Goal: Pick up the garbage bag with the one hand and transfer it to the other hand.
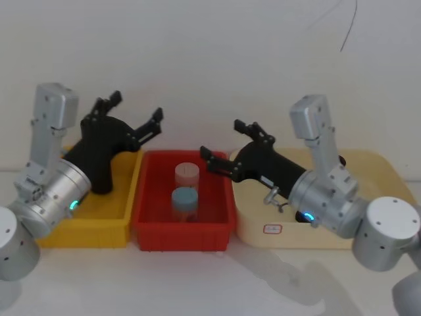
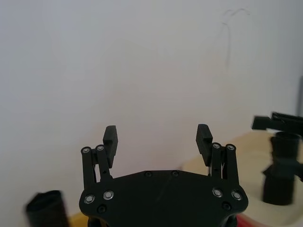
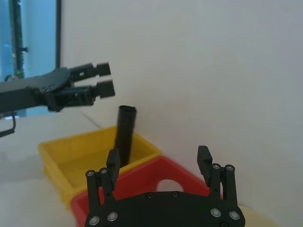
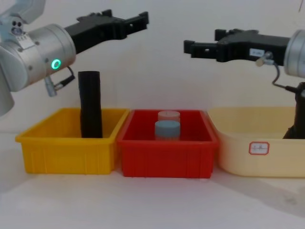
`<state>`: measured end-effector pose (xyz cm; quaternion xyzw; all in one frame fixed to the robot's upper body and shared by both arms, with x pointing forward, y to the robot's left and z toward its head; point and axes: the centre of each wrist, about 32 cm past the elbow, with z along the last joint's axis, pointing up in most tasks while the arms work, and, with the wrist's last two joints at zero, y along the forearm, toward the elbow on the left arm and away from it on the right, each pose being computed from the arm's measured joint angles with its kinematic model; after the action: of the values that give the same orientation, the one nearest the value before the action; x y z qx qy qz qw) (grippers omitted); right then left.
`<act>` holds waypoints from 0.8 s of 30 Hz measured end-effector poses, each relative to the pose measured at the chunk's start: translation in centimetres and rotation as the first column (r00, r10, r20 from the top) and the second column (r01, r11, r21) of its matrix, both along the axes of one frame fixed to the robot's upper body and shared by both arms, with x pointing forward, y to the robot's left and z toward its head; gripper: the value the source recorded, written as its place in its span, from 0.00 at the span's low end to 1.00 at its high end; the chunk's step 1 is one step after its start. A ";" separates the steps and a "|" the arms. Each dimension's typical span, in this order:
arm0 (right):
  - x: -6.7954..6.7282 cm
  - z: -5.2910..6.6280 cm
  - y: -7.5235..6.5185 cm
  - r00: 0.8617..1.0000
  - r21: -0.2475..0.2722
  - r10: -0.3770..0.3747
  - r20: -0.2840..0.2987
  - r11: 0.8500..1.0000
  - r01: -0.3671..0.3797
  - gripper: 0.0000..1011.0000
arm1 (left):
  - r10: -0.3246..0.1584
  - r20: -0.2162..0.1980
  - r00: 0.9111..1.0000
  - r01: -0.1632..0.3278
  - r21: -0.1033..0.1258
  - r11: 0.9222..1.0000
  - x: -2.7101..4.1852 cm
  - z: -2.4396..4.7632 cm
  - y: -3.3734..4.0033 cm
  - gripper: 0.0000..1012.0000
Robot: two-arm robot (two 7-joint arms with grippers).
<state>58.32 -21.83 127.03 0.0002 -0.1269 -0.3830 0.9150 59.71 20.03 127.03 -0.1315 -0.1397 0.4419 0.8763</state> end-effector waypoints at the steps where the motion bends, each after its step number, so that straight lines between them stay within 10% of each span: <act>1: 0.1 -0.1 0.2 1.000 0.000 0.007 -0.005 1.000 -0.007 0.99 | 0.024 0.013 1.000 -0.024 0.003 1.000 -0.18 0.11 0.29 0.99; 24: 1.8 -2.2 3.2 0.983 -0.096 0.080 -0.166 0.991 -0.097 0.99 | 0.187 0.118 0.975 -0.192 0.027 0.981 -1.52 0.98 2.28 0.99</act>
<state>60.09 -18.64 124.79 -0.0729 -0.0719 -0.3336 0.9371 58.19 22.31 128.01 -0.1260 -0.2101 0.5124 0.8230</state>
